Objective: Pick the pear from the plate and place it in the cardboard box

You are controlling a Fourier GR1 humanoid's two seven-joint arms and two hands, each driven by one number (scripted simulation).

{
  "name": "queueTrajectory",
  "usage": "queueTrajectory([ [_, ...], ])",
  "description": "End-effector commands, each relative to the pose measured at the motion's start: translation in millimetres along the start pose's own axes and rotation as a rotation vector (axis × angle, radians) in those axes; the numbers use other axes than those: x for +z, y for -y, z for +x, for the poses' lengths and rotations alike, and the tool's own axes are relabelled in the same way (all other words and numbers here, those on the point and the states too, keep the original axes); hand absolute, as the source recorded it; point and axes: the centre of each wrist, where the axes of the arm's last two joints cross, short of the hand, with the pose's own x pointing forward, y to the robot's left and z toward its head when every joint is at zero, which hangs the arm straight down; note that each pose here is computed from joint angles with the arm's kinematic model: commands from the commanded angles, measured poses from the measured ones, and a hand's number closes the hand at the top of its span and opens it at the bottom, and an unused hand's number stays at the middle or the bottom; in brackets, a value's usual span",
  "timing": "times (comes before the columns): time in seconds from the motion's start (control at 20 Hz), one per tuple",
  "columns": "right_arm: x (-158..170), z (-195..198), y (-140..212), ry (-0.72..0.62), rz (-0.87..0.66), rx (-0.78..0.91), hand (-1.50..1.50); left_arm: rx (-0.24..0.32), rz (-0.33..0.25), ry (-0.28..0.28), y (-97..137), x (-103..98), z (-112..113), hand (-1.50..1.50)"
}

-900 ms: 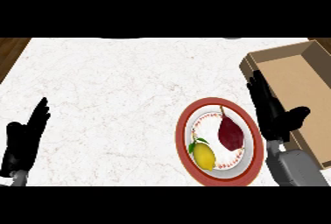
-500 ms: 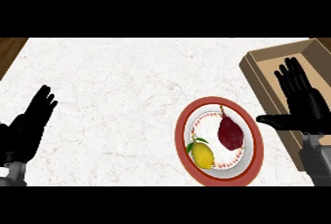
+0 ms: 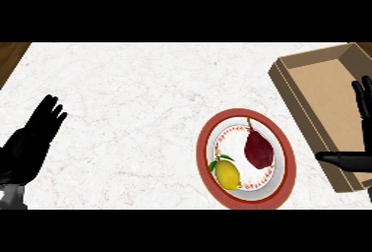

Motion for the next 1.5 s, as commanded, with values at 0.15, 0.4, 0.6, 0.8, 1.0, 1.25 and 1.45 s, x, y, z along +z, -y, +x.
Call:
queueTrajectory([
  [0.15, -19, 51, 25, -0.186, 0.333, 0.459, -1.5, 0.011, 0.002, -0.001, -11, -2, 2, 0.0],
  [0.4, -33, 76, 13, -0.342, 0.507, 0.671, -1.5, 0.021, -0.031, 0.001, -2, 3, -6, 0.0],
  [0.6, -49, 84, -34, -0.441, 0.613, 0.727, -1.5, -0.019, -0.035, 0.004, 4, 0, 4, 0.0],
  [0.8, -56, 105, -53, -0.533, 0.672, 0.726, -1.5, 0.001, -0.031, 0.001, 9, 3, -5, 0.0],
  [1.0, -87, 96, -70, -0.609, 0.699, 0.684, -1.5, 0.02, -0.036, 0.0, -5, -11, 29, 0.0],
  [1.25, -75, 98, -58, -0.674, 0.739, 0.704, -1.5, -0.003, -0.009, 0.001, 10, -5, 1, 0.0],
  [1.45, -58, 71, -61, -0.704, 0.781, 0.718, -1.5, 0.013, -0.03, -0.005, 5, -5, 2, 0.0],
])
